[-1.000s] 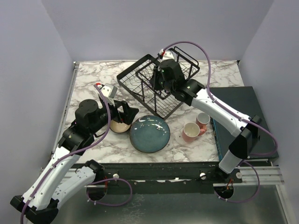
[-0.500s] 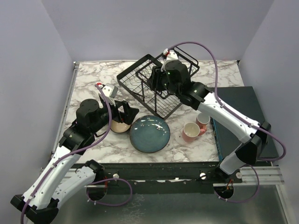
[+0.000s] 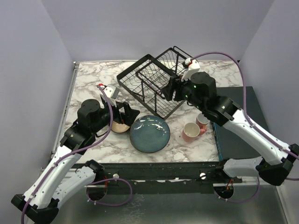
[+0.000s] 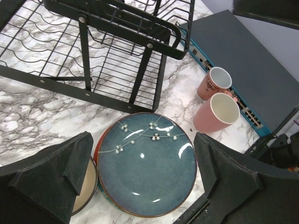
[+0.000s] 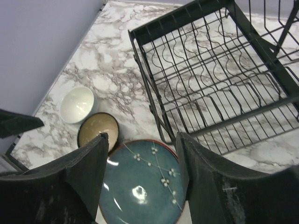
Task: Load the mixed dishes into the dish rack
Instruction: Move the dish rack to the center of the board, then pick up the cup at the center of the board, then turn the cup upside down in the dish rack.
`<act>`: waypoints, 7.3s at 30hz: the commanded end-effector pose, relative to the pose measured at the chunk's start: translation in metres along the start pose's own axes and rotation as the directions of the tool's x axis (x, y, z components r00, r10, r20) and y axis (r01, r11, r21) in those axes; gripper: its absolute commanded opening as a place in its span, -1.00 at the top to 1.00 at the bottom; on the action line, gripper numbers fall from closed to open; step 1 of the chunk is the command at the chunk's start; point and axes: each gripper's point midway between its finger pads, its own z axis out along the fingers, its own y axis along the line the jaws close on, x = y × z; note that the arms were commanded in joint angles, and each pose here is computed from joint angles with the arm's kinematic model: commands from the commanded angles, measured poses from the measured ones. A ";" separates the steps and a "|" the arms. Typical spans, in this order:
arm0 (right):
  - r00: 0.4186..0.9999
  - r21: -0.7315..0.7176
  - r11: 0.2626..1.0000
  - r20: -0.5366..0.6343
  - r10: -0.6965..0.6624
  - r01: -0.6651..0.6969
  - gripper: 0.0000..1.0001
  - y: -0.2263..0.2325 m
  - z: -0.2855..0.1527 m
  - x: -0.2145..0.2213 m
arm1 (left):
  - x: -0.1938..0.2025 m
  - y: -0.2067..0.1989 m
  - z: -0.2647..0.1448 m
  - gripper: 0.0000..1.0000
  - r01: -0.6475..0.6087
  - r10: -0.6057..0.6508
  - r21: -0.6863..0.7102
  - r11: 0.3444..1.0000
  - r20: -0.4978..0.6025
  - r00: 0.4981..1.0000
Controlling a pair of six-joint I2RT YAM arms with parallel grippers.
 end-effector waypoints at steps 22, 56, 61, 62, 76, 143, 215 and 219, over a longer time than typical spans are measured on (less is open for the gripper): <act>0.983 0.195 0.969 -0.071 0.168 -0.152 -0.56 -0.081 -0.146 0.075 | 0.052 -0.047 0.027 -0.97 0.374 -0.327 0.117 0.920 -0.297 0.897; 0.923 0.285 0.883 0.024 0.383 -0.373 -0.57 -0.111 -0.185 0.104 | 0.143 -0.156 0.134 -0.90 0.298 -0.352 -0.193 0.935 -0.395 0.849; 0.920 0.269 0.883 0.038 0.389 -0.384 -0.56 -0.110 -0.186 0.102 | 0.155 -0.160 0.153 -0.78 0.301 -0.373 -0.232 0.925 -0.402 0.836; 0.920 0.266 0.883 0.042 0.391 -0.387 -0.56 -0.110 -0.187 0.101 | 0.157 -0.159 0.156 -0.76 0.302 -0.378 -0.242 0.922 -0.399 0.836; 0.917 0.235 0.888 0.050 0.395 -0.395 -0.53 -0.108 -0.195 0.097 | 0.185 -0.156 0.183 -0.29 0.282 -0.419 -0.355 0.891 -0.411 0.810; 0.914 0.210 0.889 0.116 0.390 -0.406 -0.48 -0.110 -0.210 0.077 | 0.145 -0.190 0.138 1.00 0.282 -0.325 -0.163 0.946 -0.501 0.802; 0.648 -0.435 0.657 0.753 -0.109 0.616 -0.79 0.047 -0.166 0.051 | -0.050 -0.118 -0.004 1.00 0.802 -0.676 0.544 0.245 -0.497 0.544; 0.610 -0.432 0.634 0.788 -0.080 0.641 -0.79 0.052 -0.171 0.047 | -0.054 -0.121 -0.010 1.00 0.798 -0.671 0.564 0.211 -0.510 0.538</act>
